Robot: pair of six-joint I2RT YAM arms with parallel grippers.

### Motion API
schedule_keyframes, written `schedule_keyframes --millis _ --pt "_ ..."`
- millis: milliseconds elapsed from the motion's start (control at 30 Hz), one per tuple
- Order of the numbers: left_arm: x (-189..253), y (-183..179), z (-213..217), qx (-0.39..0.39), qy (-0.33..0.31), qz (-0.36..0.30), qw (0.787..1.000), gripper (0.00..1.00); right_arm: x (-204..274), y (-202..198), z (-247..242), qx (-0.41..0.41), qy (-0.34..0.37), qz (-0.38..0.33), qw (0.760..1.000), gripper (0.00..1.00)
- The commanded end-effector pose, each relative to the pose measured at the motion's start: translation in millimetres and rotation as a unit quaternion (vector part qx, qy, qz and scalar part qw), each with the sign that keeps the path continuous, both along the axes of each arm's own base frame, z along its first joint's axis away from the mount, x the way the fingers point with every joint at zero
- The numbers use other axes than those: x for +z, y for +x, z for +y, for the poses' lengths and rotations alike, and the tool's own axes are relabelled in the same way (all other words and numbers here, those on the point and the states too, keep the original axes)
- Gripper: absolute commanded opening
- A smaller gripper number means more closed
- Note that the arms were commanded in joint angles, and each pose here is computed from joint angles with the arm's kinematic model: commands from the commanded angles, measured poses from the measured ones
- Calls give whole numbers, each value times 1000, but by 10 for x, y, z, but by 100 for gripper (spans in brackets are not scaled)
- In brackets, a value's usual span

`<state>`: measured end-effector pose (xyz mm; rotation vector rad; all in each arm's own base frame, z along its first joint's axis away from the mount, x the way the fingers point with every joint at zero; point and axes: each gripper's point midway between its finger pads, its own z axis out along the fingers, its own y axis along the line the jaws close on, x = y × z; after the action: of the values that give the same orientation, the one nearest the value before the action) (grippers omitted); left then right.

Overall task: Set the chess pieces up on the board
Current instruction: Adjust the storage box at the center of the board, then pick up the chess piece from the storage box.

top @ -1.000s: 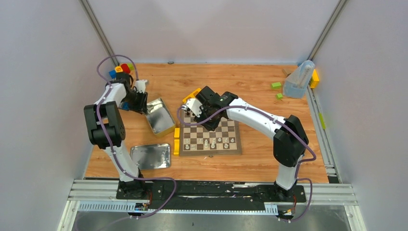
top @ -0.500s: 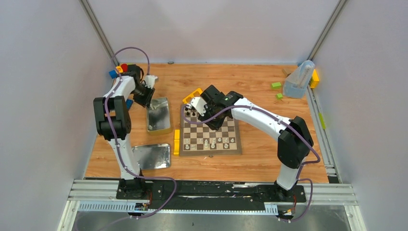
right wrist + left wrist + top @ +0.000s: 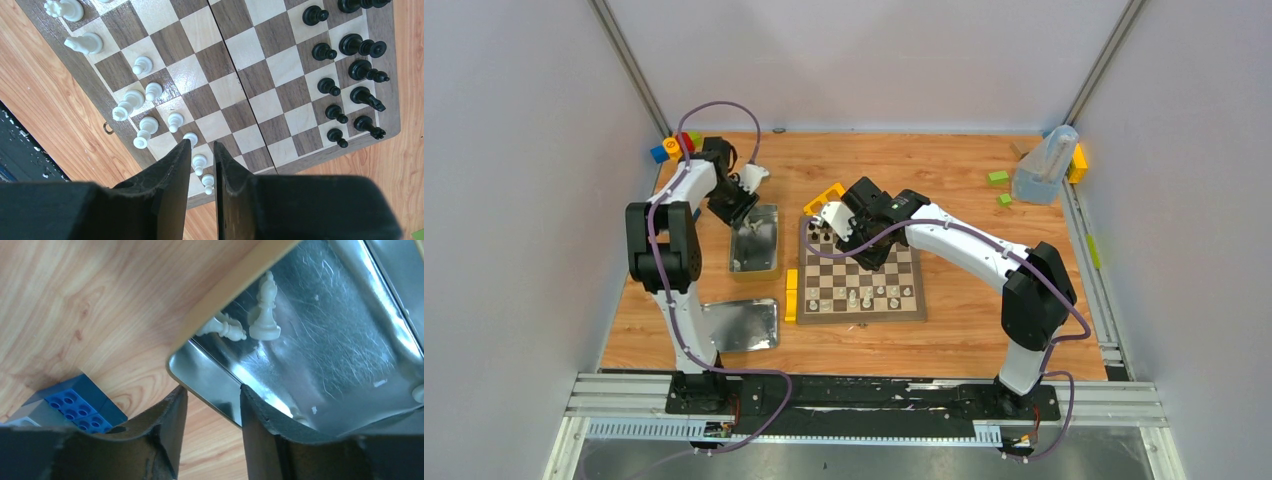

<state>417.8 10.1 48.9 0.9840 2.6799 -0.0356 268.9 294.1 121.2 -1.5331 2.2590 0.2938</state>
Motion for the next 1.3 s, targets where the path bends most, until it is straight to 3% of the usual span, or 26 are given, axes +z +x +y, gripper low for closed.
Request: schedule_keyframes --millis 0,167,400,733,1267 --pt "361 69 -4 -18 5 -61 998 55 72 71 59 -5 21 -13 1000 24" --pt "588 134 -41 -7 -6 -120 993 67 22 63 59 -5 17 -8 1000 24" --pt "797 161 -106 11 -28 -169 985 70 2 65 58 -6 15 -7 1000 24" --pt "529 44 -789 -4 -102 -113 988 61 -16 66 47 -7 12 -7 1000 24" --pt "28 109 -784 58 -84 -78 992 55 -83 36 8 -8 4 -1 1000 23"
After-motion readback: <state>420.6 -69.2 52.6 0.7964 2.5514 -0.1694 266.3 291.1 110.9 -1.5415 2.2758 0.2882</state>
